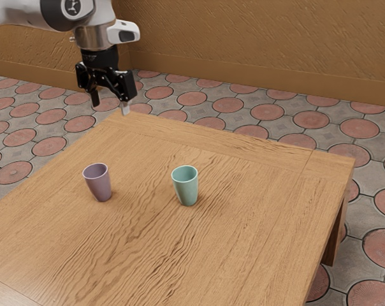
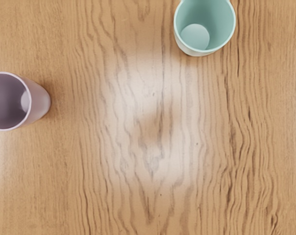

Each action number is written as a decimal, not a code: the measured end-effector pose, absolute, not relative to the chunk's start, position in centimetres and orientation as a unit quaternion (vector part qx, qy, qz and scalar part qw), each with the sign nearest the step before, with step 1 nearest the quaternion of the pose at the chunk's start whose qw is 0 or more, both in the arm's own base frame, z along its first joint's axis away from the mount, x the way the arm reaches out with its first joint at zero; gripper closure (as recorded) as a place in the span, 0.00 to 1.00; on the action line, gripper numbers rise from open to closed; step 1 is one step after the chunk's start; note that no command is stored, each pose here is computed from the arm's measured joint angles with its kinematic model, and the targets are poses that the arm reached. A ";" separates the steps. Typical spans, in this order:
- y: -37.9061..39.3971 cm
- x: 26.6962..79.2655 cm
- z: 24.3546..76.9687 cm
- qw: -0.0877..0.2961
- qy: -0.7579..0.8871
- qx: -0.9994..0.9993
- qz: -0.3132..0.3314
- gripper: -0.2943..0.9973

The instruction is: Place the right cup onto the left cup

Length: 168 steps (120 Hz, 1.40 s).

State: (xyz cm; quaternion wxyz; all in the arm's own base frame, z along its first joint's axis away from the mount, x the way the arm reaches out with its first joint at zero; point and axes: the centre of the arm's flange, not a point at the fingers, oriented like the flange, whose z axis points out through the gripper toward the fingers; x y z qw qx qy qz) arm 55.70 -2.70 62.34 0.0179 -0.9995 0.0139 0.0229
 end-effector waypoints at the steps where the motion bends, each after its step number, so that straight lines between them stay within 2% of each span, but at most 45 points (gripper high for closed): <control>1: -2.7 55.7 62.3 0.018 0.014 -0.999 0.023 0.23; 40: -3.2 56.4 61.4 0.019 0.024 -0.999 0.028 0.23; 66: -8.1 58.2 56.8 0.022 0.066 -0.996 0.058 0.23; 104: -9.4 62.3 50.8 0.026 0.074 -0.995 0.064 0.23; 168: -13.8 66.7 46.2 -0.009 0.066 -0.996 0.062 0.23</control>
